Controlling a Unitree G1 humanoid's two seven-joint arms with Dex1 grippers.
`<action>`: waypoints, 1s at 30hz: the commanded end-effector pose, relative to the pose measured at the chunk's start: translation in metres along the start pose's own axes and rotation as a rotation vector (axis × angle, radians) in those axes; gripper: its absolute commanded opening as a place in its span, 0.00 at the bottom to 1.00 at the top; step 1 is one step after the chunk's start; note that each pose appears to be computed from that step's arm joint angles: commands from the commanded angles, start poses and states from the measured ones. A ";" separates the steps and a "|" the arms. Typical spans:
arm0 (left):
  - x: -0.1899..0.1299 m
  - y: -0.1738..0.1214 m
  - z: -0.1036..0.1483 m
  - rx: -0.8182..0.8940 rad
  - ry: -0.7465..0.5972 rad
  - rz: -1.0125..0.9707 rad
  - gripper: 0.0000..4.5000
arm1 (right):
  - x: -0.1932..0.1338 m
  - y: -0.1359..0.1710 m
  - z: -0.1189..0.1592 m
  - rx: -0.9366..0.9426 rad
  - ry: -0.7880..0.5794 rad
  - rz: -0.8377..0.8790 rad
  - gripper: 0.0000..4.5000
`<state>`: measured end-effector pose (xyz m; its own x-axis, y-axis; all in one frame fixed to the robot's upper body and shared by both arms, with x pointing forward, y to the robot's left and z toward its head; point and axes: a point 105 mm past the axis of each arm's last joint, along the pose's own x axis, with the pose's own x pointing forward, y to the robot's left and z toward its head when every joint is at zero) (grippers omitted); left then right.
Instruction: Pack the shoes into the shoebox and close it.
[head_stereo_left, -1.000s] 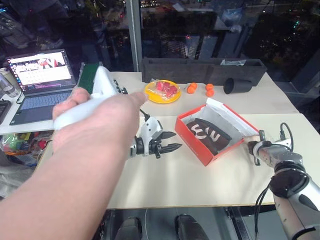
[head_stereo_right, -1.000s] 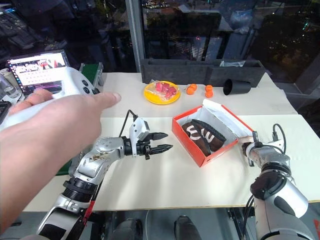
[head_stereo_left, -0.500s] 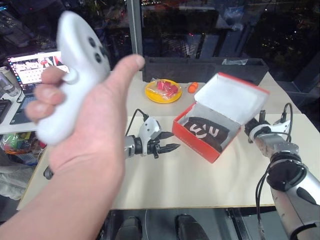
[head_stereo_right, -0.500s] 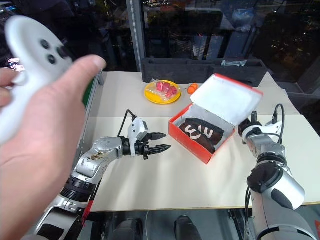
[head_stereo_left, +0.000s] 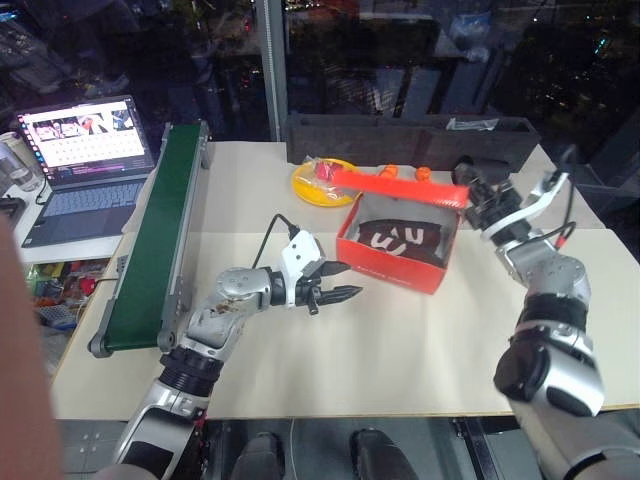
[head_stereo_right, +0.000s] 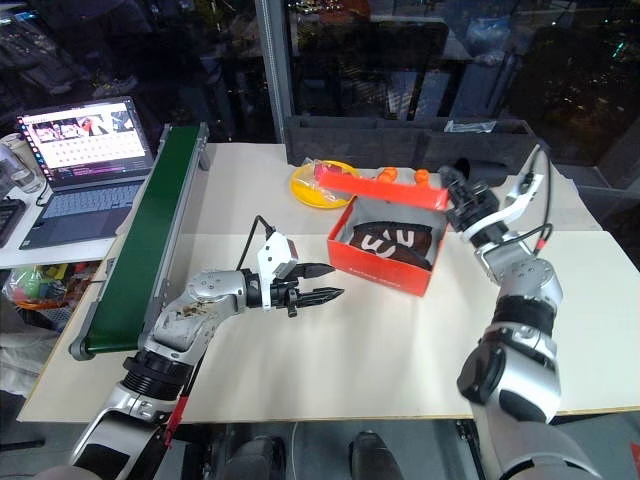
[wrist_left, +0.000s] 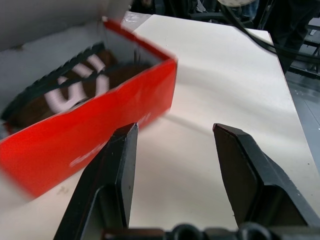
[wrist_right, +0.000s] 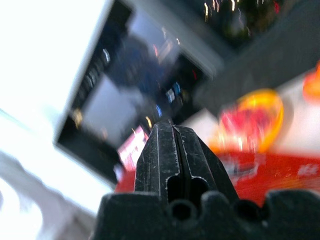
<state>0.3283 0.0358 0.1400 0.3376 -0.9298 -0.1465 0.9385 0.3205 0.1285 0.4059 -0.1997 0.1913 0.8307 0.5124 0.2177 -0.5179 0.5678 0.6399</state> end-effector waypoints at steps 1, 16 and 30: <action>0.000 0.003 0.012 0.048 -0.023 0.004 0.56 | -0.001 0.017 -0.029 -0.163 0.206 -0.049 0.01; -0.001 0.006 0.012 0.041 -0.033 0.031 0.56 | -0.037 -0.061 -0.102 -0.541 0.641 -0.495 0.01; -0.031 0.054 0.011 -0.120 -0.120 0.437 0.56 | -0.049 -0.036 0.005 -0.721 0.150 -0.626 0.01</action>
<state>0.3557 0.0650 0.1484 0.5932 -0.8030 -0.0574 0.8050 0.5906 0.0557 0.3874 -0.2078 0.1324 0.9413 0.2255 -0.2513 -0.2014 0.9724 0.1180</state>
